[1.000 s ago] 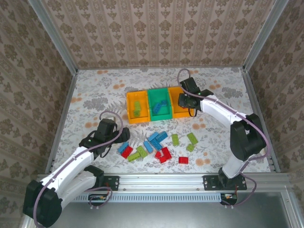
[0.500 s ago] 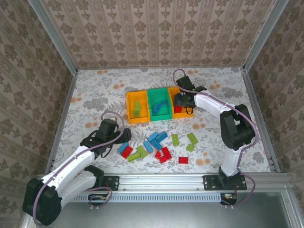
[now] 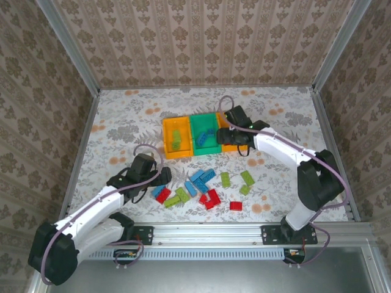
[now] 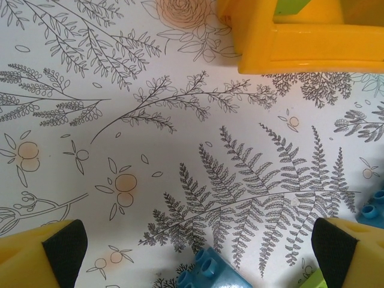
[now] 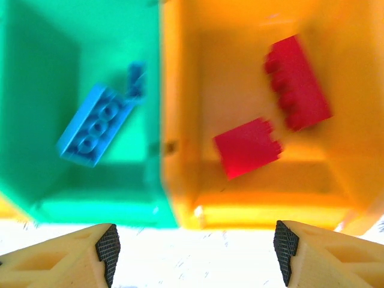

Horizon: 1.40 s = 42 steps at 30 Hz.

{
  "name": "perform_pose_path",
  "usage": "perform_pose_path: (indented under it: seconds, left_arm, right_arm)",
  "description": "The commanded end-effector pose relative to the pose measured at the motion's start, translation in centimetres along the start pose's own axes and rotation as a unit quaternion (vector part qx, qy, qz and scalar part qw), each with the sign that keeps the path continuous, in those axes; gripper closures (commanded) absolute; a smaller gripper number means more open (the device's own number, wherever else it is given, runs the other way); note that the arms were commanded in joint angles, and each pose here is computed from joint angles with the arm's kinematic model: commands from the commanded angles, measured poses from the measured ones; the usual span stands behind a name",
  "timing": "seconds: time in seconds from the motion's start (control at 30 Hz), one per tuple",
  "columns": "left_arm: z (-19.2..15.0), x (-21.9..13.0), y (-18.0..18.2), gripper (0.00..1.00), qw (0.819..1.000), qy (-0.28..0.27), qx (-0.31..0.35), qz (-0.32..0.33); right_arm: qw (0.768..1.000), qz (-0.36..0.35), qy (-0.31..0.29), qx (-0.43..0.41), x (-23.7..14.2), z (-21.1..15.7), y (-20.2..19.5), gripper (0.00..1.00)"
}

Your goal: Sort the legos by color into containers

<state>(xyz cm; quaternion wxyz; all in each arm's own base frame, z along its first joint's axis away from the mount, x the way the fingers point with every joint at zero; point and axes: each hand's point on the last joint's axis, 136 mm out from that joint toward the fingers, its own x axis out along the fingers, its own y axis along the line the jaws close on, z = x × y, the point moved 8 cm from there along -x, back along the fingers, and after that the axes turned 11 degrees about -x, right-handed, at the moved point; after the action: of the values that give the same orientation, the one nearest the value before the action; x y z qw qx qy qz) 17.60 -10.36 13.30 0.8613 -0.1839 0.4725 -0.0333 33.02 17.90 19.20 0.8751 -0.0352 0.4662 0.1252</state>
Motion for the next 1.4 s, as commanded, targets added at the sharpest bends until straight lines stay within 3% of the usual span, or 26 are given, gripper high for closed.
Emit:
perform_pose_path:
  seconds: [0.0, 0.2, 0.47, 0.63, 0.9, 1.37]
  left_arm:
    - [0.0, 0.1, -0.2, 0.0, 1.0, 0.001, -0.004, 0.006]
    - [0.0, 0.5, -1.1, 0.01, 1.0, 0.014, 0.012, 0.004]
    - [0.4, 0.6, -4.4, 0.02, 0.998, 0.019, 0.06, -0.03]
    - [0.5, 1.4, -6.2, 0.01, 0.996, 0.029, 0.083, -0.033]
    - [0.4, 2.2, -6.1, 0.0, 0.997, 0.034, 0.066, -0.022]
    - [0.2, 1.7, -4.9, 0.0, 0.998, 0.024, 0.056, -0.007]
  right_arm:
    - [0.999, 0.01, 0.001, -0.041, -0.8, -1.7, 1.4, 0.27]
    - [0.997, 0.03, 0.014, -0.074, -0.8, -4.9, 3.8, 0.25]
    - [1.0, -0.002, 0.01, -0.028, -1.1, -7.5, 2.2, 0.21]
    - [0.997, 0.054, 0.003, -0.06, -1.1, -8.6, 3.2, 0.2]
    - [0.986, 0.088, 0.013, -0.143, 0.2, -10.2, 6.8, 0.09]
    - [0.976, 0.09, 0.034, -0.195, 2.3, -10.5, 9.2, 0.07]
